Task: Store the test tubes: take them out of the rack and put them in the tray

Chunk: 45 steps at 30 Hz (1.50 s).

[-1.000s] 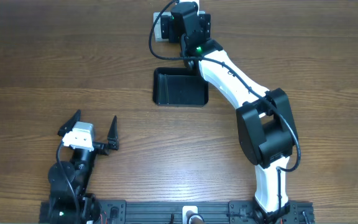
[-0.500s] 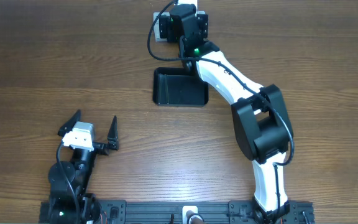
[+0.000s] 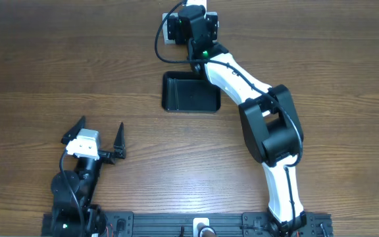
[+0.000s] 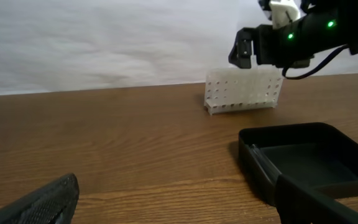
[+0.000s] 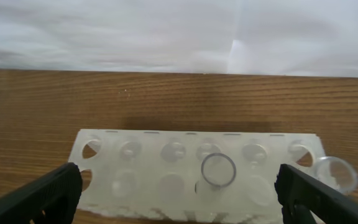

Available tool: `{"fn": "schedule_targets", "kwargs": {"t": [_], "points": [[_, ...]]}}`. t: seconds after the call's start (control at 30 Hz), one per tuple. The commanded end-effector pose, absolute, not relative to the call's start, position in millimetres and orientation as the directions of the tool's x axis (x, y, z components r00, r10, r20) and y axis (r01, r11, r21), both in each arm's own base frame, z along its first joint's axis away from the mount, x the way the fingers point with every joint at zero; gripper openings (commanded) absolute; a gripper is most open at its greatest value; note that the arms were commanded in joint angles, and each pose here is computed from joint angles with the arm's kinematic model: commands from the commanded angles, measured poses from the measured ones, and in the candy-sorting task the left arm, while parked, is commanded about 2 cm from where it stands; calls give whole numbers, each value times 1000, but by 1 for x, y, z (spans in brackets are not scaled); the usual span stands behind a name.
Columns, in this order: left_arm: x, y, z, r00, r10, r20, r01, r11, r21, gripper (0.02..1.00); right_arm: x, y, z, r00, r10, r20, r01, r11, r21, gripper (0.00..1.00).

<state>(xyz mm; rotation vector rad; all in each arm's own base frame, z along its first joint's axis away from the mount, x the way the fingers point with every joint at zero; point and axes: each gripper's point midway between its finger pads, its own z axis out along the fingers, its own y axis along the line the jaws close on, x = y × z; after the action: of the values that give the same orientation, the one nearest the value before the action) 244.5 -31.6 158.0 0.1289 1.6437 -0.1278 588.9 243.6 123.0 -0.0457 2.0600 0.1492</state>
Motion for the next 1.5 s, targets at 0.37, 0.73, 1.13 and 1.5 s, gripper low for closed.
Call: {"fn": "schedule_targets", "kwargs": {"t": [0.37, 0.73, 1.13, 1.5], "points": [[244, -33, 157, -75, -5, -997, 168, 986, -17, 1000, 602, 234, 123, -450, 45, -892, -59, 995, 80, 919], [244, -33, 157, -75, -5, -997, 168, 986, -17, 1000, 602, 227, 122, -447, -10, -895, -49, 999, 13, 774], [244, -33, 157, -75, -5, -997, 168, 986, -17, 1000, 602, 227, 121, -449, -11, -893, -47, 999, 11, 586], [244, -33, 157, -75, -5, -997, 168, 986, -17, 1000, 601, 227, 120, -455, -15, -891, -48, 999, 8, 362]]}}
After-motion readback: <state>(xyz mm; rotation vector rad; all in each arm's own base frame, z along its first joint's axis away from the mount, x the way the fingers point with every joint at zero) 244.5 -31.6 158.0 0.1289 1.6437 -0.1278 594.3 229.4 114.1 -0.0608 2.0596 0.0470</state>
